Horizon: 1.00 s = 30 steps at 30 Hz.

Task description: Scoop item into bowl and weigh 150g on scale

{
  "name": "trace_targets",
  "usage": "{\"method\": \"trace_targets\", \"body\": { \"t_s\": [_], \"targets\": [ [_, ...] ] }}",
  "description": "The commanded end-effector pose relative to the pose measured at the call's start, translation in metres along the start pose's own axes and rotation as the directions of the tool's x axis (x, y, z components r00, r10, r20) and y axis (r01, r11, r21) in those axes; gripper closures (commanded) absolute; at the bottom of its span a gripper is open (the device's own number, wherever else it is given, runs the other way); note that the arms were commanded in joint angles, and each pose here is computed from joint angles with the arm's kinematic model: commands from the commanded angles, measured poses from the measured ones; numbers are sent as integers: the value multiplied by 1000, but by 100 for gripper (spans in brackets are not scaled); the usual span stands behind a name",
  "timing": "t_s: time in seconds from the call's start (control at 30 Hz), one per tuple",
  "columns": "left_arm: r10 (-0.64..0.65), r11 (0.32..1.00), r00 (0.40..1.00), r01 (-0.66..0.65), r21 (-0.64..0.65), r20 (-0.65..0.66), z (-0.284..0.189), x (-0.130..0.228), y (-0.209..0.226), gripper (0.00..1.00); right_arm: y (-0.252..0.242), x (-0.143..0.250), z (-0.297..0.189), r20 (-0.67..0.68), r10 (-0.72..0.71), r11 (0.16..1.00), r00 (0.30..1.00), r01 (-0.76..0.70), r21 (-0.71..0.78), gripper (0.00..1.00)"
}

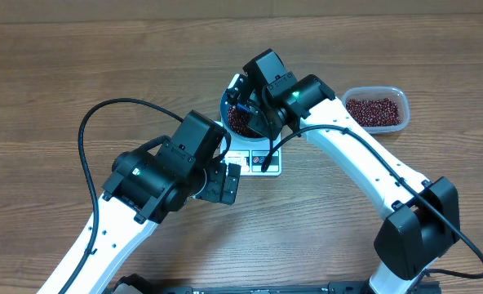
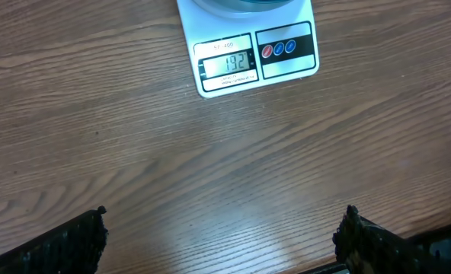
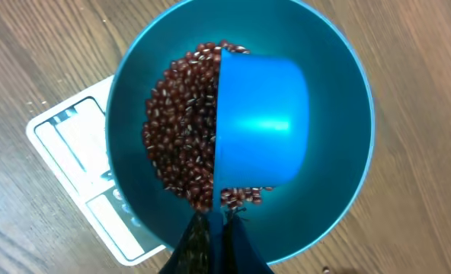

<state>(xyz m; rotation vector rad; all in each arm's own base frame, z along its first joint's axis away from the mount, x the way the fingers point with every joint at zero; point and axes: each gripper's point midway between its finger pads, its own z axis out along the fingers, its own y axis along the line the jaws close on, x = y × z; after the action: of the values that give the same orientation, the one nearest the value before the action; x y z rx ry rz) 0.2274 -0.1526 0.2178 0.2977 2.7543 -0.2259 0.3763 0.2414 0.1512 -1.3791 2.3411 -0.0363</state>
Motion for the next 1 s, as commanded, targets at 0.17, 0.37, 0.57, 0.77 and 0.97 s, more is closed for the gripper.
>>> {"method": "trace_targets", "body": {
  "t_s": [0.17,0.37,0.57,0.77,0.97],
  "targets": [
    [-4,1000,1000,4,5,5,-2,0,-1,0,1,-8,-11,84,142,978,986,-127,-167,96],
    [-4,1000,1000,4,5,6,-2,0,-1,1,-2,-11,-19,135,218,945,966,-175,-276,96],
    [-4,1000,1000,4,5,5,-2,0,-1,1,-13,-8,-22,147,299,917,943,-241,-318,96],
    [-4,1000,1000,4,5,6,-2,0,-1,0,-31,-5,-23,148,388,892,910,-330,-307,96],
    [-4,1000,1000,4,5,5,-2,0,-1,0,-44,-3,-29,159,467,850,870,-392,-353,96]
  ]
}}
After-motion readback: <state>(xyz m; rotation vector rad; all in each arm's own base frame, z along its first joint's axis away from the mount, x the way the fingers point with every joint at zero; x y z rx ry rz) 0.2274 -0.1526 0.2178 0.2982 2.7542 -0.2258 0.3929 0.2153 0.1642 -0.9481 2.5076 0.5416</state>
